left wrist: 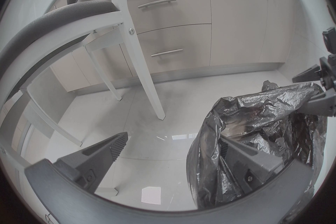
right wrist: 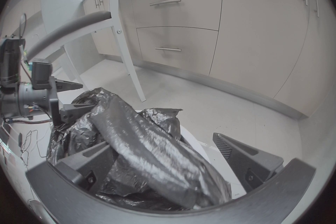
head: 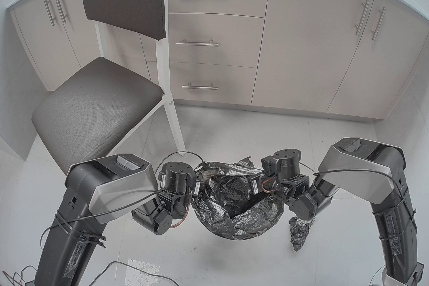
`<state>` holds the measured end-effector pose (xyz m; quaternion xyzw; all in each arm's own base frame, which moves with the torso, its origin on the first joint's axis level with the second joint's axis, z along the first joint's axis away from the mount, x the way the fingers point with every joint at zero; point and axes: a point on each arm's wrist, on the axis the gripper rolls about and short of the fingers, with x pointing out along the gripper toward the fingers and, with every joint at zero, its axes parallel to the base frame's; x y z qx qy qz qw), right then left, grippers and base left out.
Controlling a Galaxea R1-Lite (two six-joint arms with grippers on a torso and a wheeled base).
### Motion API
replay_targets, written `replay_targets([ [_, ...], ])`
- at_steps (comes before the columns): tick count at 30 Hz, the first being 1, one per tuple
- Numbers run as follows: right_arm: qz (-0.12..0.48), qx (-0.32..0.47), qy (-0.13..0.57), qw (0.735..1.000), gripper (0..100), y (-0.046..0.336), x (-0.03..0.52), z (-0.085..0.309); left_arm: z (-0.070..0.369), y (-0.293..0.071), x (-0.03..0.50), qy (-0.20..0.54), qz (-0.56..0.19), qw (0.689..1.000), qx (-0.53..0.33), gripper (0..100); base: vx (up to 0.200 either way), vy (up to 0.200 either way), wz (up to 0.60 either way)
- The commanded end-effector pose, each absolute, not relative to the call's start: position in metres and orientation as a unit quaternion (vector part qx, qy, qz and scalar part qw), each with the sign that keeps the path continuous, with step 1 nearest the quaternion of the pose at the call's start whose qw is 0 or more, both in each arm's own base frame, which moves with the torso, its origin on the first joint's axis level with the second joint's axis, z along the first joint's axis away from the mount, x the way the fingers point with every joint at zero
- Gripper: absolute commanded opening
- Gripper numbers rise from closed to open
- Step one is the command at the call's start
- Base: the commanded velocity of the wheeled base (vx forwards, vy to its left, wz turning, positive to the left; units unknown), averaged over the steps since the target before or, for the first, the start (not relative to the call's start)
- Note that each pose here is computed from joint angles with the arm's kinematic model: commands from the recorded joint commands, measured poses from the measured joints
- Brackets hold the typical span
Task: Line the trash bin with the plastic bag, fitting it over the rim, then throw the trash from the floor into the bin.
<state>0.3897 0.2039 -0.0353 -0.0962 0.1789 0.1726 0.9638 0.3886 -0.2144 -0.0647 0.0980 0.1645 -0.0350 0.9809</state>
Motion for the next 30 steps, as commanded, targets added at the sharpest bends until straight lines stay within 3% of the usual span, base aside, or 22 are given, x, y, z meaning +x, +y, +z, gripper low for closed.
replay_targets([
  [1, 0.166, -0.105, 0.176, 0.965, 100, 0.21, 0.412, -0.036, -0.064, -0.216, 0.388, 0.16, -0.036, 0.982, 0.093, 100, 0.0, 0.0, 0.0],
  [16, 0.114, -0.106, 0.182, 0.971, 100, 0.204, 0.464, -0.033, -0.064, -0.22, 0.388, 0.153, -0.042, 0.984, 0.081, 100, 0.0, 0.0, 0.0],
  [30, 0.107, -0.107, 0.187, 0.971, 100, 0.201, 0.477, -0.041, -0.069, -0.221, 0.389, 0.152, -0.057, 0.984, 0.073, 100, 0.0, 0.0, 0.0],
])
